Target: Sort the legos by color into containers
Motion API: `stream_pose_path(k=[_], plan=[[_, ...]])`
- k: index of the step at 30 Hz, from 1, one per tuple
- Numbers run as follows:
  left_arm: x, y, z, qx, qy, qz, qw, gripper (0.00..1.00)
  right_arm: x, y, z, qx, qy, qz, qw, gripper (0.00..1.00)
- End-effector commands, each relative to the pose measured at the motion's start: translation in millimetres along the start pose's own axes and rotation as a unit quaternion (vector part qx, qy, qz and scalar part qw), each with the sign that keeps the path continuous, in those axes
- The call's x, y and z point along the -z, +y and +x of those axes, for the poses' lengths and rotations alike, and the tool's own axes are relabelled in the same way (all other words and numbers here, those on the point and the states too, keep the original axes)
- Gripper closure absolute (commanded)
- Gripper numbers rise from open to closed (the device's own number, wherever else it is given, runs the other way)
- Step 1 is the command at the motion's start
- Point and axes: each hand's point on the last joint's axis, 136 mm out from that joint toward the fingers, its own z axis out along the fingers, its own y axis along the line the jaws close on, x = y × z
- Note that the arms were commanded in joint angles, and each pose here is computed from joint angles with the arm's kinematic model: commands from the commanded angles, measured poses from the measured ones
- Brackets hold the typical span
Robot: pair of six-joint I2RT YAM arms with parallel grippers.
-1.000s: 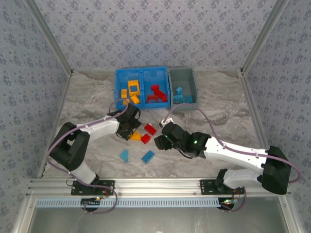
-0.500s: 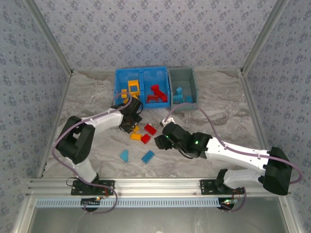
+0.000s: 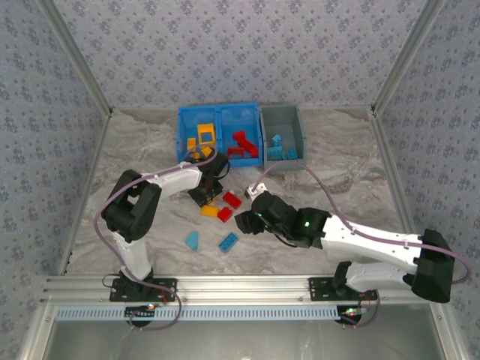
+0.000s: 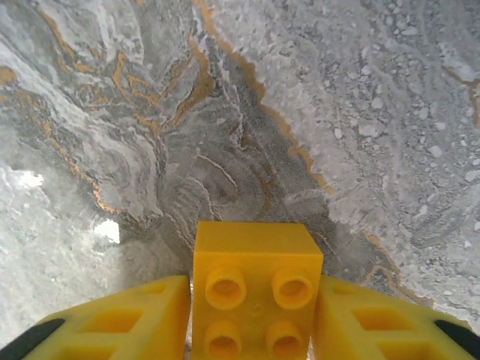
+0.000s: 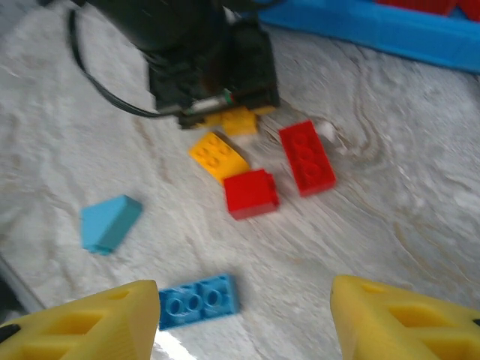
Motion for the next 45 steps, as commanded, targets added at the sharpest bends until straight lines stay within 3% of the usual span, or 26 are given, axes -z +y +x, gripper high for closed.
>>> stream_pose_path(k=[1,6,10,14,21,30,40,45], plan=[[-5,7,3,-0.012,0.001,-0.023,1.000,0.59,11,11,-11,0.000,-0.041,-0.037,0.998,0.35],[7,4,-3,-0.012,-0.019,-0.007,1.000,0.75,18,5,-14,-0.010,-0.056,-0.033,0.998,0.34],[58,-13,-28,-0.054,-0.082,0.020,0.995,0.76,23,2,-26,-0.022,-0.086,-0.033,0.996,0.34],[112,-31,-69,-0.112,-0.150,0.035,0.982,0.76,23,-5,-55,-0.041,-0.155,-0.035,0.987,0.31],[129,-70,-136,-0.172,-0.168,0.057,0.969,0.76,-5,-4,-112,0.028,-0.238,0.002,0.971,0.30],[96,-103,-207,-0.214,-0.195,0.017,0.957,0.76,-47,0,-154,0.029,-0.242,0.009,0.970,0.29],[48,-113,-244,-0.226,-0.211,-0.042,0.950,0.76,-53,-6,-139,0.011,-0.225,0.010,0.974,0.29],[28,-116,-250,-0.224,-0.198,-0.031,0.954,0.75,-59,-6,-137,0.006,-0.227,0.003,0.974,0.28]])
